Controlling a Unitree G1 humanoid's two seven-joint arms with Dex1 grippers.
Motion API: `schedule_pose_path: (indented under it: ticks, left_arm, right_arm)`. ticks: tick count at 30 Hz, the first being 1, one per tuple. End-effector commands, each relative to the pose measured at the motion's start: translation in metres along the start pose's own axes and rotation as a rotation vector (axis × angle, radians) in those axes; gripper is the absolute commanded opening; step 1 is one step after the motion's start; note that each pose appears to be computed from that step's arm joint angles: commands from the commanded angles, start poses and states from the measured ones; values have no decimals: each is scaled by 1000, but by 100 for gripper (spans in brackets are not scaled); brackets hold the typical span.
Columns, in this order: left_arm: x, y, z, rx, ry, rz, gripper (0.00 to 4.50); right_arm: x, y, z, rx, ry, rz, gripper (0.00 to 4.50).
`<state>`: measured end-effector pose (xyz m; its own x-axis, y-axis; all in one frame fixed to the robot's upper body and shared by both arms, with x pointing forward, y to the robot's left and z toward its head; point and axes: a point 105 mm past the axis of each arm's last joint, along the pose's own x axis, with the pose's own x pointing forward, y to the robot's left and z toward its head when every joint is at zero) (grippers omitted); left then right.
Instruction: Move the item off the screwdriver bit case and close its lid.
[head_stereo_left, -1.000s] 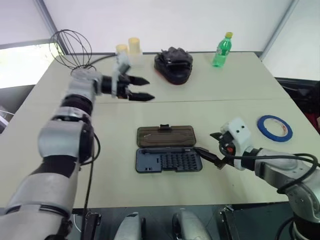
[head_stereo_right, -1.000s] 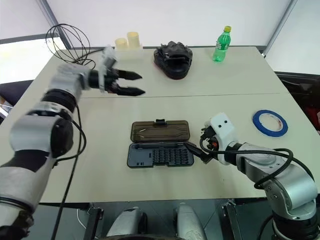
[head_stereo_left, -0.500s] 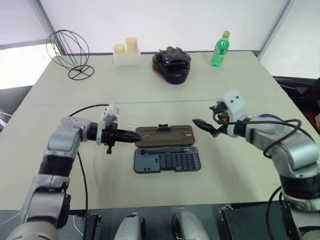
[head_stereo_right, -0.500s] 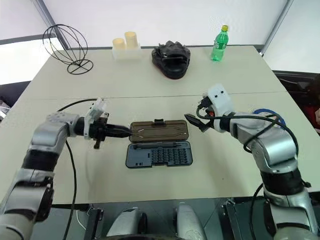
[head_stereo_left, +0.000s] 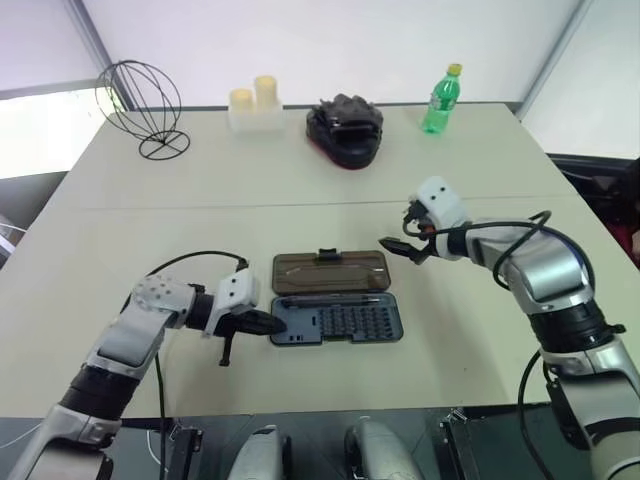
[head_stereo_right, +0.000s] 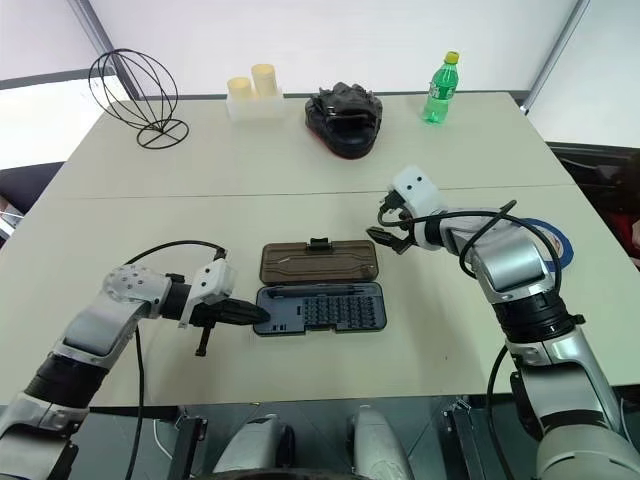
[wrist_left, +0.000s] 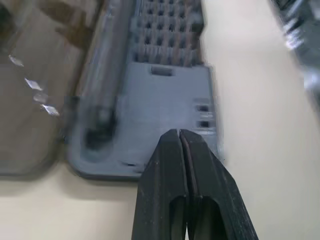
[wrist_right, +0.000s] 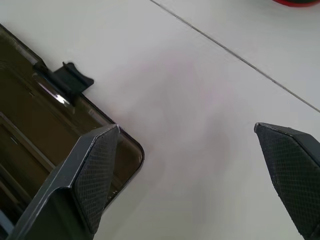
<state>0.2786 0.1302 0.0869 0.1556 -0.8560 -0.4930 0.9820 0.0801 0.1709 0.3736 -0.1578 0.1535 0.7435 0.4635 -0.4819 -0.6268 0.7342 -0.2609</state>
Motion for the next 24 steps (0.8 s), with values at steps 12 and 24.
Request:
schedule_pose_path:
  ticks: [12,24]
  left_arm:
    - [13,-6,-32,-82,44,27,5]
    - [13,-15,-27,-125,11,47,0]
  right_arm:
    - [48,17,9,-123,99,214,450]
    - [70,36,-40,-135,264,405,55]
